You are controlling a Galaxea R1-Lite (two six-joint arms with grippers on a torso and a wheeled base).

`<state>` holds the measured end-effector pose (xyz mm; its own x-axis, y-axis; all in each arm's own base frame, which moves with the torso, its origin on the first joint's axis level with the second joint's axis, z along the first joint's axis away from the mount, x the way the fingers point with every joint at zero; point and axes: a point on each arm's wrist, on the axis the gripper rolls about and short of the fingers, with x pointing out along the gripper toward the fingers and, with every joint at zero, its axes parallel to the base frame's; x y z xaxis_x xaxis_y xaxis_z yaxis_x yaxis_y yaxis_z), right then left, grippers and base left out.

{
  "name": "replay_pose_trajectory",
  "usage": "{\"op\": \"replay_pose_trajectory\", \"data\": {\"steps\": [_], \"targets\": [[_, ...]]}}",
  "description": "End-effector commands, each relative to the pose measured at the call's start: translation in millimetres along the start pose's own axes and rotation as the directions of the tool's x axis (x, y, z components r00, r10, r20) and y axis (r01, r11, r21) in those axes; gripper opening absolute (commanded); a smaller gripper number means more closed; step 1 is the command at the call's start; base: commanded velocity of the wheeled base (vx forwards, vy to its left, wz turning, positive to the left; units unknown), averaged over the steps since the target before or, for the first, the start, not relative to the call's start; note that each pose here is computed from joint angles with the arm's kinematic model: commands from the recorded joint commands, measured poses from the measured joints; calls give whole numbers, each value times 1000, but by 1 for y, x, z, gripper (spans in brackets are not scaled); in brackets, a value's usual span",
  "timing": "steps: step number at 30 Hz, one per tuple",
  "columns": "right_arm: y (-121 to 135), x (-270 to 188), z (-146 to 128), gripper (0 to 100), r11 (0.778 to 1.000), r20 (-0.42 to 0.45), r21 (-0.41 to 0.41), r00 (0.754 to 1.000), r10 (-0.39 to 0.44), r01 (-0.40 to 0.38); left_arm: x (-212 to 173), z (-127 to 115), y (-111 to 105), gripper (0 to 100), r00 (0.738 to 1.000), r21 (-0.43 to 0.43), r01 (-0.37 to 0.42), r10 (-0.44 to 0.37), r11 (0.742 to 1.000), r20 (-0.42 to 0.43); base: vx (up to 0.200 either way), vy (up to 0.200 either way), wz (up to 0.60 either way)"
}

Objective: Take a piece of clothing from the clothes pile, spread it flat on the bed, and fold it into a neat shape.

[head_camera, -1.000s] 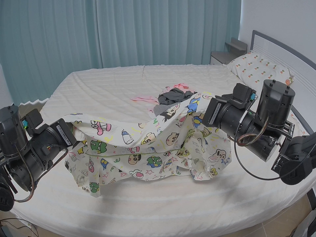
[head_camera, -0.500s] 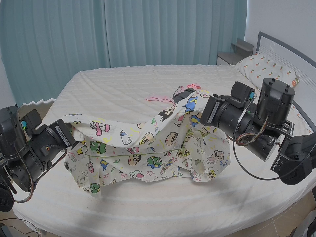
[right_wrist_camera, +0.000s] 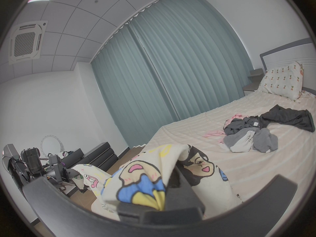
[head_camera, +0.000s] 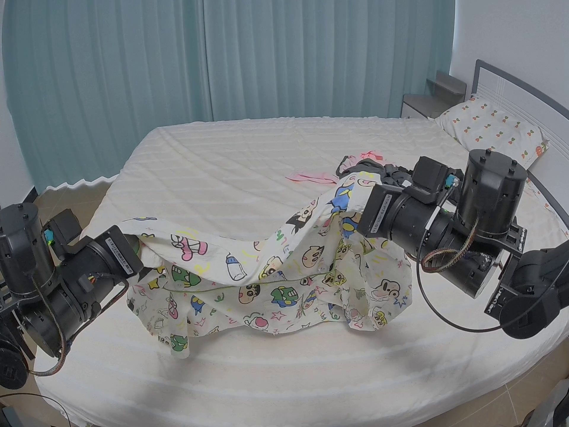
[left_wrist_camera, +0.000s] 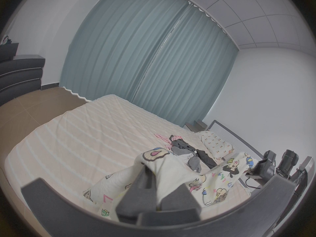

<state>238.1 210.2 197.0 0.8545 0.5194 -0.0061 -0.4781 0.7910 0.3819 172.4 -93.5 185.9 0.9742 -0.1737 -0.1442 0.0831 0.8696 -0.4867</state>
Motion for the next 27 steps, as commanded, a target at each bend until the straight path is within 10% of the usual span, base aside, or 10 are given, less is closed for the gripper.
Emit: {"op": "replay_pose_trajectory", "data": {"steps": [1, 13, 27], "targets": [[1, -1, -1, 0, 1000, -4, 1, 1000, 2, -2, -1, -4, -1, 0, 1000, 1, 7, -7, 1000, -16, 0, 0, 0], [-4, -25, -2, 0, 1000, -25, 21, 1000, 8, -7, -9, -17, 2, 0, 998, 20, 20, -18, 1000, -64, -100, 0, 0], [13, -89, 18, 0, 978, -7, 48, 979, 204, -204, -36, -6, 2, 0, 996, -1, 90, -90, 996, -9, -200, 0, 0]]}}
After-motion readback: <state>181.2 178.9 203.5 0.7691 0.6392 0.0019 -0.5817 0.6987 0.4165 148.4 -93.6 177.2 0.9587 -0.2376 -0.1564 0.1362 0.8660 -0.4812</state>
